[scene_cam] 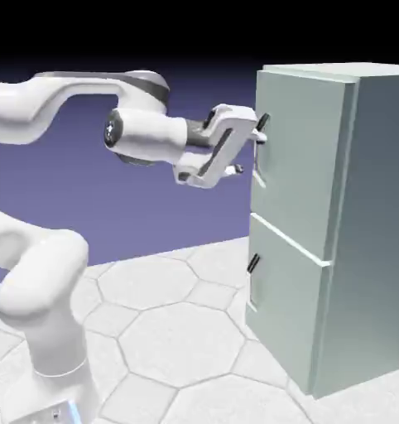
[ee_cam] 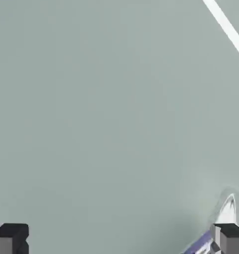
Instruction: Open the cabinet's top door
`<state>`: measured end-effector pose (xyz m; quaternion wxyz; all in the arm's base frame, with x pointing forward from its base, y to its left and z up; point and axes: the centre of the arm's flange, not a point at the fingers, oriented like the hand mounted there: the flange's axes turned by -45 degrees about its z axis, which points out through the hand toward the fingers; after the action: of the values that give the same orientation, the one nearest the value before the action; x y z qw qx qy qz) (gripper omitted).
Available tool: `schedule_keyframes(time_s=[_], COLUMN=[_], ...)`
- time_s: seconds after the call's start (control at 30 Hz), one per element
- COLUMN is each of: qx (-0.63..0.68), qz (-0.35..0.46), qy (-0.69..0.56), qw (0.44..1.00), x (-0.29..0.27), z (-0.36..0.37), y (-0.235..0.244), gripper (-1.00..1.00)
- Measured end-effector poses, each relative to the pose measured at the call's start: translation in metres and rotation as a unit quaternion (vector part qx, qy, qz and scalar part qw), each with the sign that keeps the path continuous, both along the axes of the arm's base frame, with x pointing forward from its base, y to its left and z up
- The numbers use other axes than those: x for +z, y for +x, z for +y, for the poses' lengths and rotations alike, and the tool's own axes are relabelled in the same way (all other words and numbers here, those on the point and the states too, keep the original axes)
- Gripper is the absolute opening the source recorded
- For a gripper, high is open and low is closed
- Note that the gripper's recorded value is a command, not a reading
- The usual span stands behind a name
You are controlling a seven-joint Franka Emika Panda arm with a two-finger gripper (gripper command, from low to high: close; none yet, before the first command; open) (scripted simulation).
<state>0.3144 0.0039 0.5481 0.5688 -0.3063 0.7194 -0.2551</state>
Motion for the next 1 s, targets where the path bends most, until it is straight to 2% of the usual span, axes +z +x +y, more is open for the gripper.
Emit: schedule_keyframes(time_s=[0.27,0.53,0.6,0.77,0.8,1.0], qx=[-0.04,-0.066,-0.068,-0.068,-0.068,-0.015], qz=[-0.054,-0.115,-0.12,-0.12,-0.12,-0.097], qy=[0.196,0.377,0.393,0.393,0.393,0.399], qw=[0.978,0.917,0.909,0.909,0.909,0.912], x=[-0.016,-0.031,-0.033,-0.033,-0.033,-0.033], z=[0.027,0.048,0.05,0.047,0.047,0.03], y=[-0.004,-0.002,-0.002,0.048,0.048,0.022], gripper=[0.0,0.0,0.0,0.0,-1.0,-1.0])
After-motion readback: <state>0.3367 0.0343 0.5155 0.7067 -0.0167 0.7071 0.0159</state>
